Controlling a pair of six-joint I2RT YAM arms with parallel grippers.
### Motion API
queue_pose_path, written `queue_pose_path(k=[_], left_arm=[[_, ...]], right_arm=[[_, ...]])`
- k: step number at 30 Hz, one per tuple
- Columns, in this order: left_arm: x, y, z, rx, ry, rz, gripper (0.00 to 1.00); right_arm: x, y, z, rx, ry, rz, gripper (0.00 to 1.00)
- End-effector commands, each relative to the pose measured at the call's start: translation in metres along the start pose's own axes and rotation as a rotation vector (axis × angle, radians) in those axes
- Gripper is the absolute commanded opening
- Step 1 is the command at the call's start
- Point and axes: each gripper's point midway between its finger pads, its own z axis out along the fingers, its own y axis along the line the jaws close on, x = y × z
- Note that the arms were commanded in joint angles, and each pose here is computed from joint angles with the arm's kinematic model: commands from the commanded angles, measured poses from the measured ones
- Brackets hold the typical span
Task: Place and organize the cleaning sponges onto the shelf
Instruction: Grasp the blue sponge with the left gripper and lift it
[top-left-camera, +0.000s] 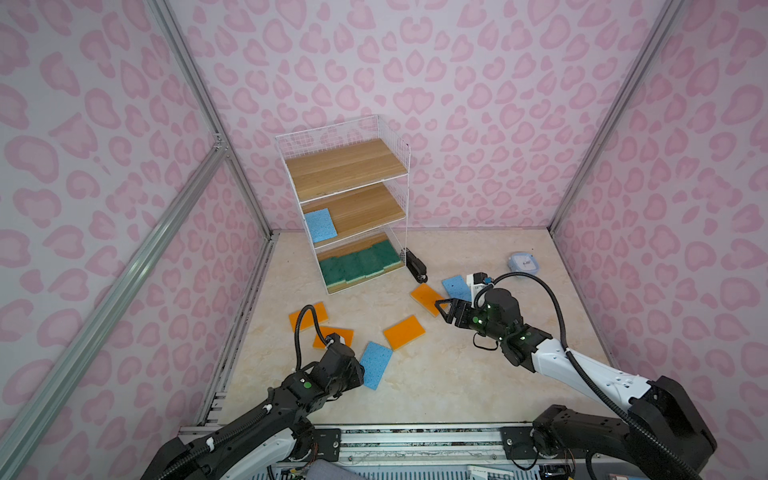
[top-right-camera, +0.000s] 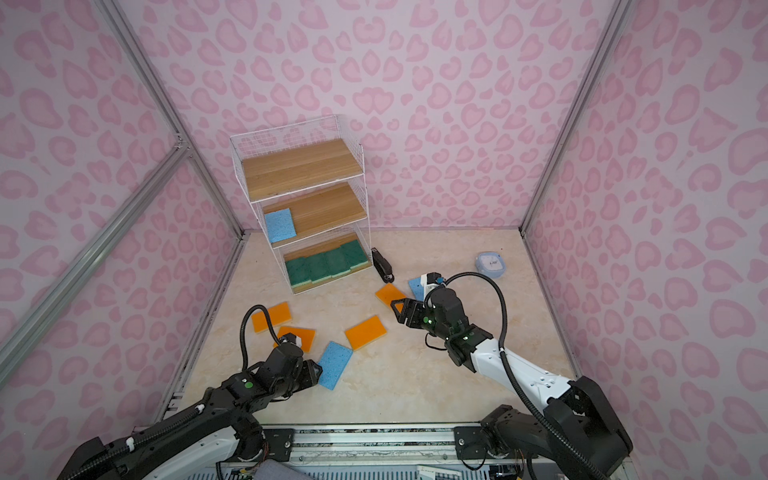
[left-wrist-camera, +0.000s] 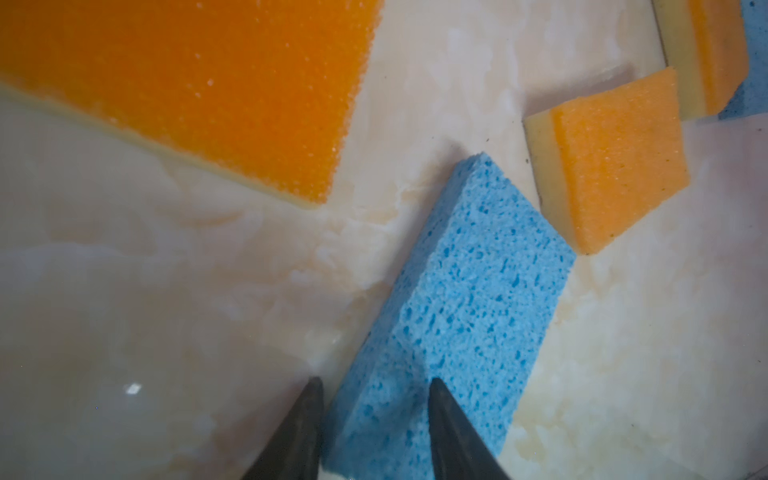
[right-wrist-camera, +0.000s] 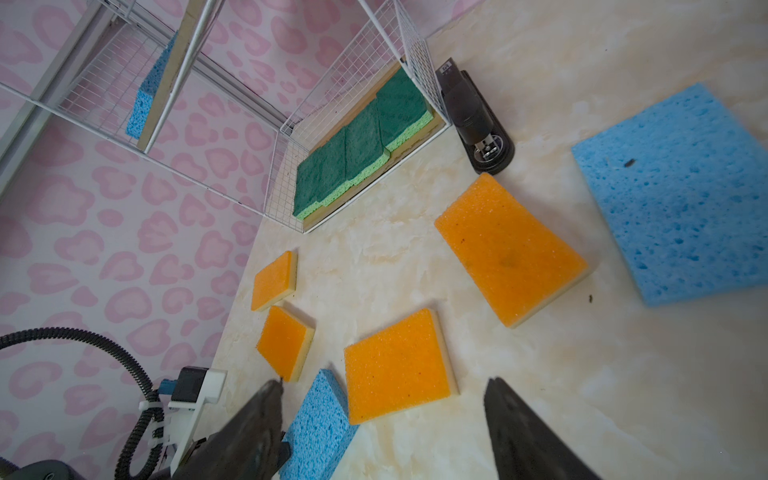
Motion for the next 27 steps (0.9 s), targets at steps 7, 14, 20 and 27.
queue_pose_path(k=[7,14,20,27], left_arm=[[0.015,-0.004,0.004,0.020,0.046,-0.013,0.42],[0.011,-0.012,0.000,0.053,0.022,-0.027,0.04],[-0.001,-0.029,-0.010,0.097,-0.003,-0.037,0.04],[-0.032,-0.057,-0.035,0.146,-0.089,-0.043,0.04]], right_arm=[[-0.010,0.015,0.009,-0.025,-0.023,-0.019,0.78],[-0.006,0.019,0.011,-0.024,-0.008,-0.028,0.78],[-0.002,0.019,0.009,-0.030,0.001,-0.030,0.78],[0.002,0.027,0.008,-0.073,0.025,-0.032,0.78]])
